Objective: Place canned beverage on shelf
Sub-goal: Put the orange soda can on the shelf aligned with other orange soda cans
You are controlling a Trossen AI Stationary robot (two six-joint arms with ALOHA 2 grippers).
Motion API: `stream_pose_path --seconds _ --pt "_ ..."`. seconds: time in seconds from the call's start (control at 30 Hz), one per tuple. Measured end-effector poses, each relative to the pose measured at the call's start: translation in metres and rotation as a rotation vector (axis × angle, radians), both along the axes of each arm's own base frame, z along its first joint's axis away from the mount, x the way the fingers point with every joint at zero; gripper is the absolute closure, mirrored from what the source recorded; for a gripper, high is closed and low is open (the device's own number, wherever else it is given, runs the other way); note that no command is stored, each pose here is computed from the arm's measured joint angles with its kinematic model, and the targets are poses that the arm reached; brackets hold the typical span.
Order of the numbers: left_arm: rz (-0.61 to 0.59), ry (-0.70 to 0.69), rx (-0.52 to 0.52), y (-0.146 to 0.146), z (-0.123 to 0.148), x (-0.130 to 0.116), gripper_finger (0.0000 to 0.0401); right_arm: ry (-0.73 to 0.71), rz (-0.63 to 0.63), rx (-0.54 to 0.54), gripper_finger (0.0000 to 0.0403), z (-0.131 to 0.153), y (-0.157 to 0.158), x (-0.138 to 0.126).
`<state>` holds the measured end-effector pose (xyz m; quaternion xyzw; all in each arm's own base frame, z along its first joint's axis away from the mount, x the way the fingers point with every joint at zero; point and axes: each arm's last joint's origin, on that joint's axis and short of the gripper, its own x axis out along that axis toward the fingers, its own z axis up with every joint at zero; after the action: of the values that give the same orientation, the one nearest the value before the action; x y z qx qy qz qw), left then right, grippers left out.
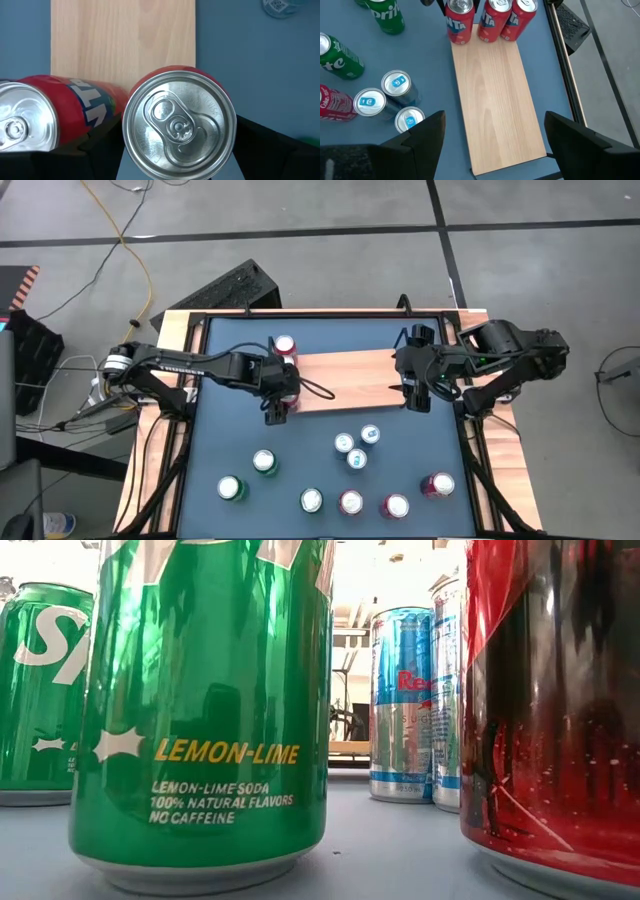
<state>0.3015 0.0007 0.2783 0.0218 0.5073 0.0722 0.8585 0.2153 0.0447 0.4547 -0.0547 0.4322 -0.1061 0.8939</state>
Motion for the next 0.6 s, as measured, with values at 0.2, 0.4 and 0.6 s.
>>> stream_pose_path --seconds 0.2,0.4,0.6 --pt "0.033 -0.007 0.002 0.0006 0.0002 0.0002 0.0105 0.0 0.0 0.001 0.0078 0.0 0.0 0.0" --pt "0.059 -0.012 -0.013 0.0003 0.0002 0.0002 0.0101 0.0 0.0 0.001 0.0078 0.0 0.0 0.0" --pt "0.06 -0.01 -0.016 -0.0027 0.0001 -0.0001 0.0069 0.0 0.0 0.001 0.0078 0.0 0.0 0.0"
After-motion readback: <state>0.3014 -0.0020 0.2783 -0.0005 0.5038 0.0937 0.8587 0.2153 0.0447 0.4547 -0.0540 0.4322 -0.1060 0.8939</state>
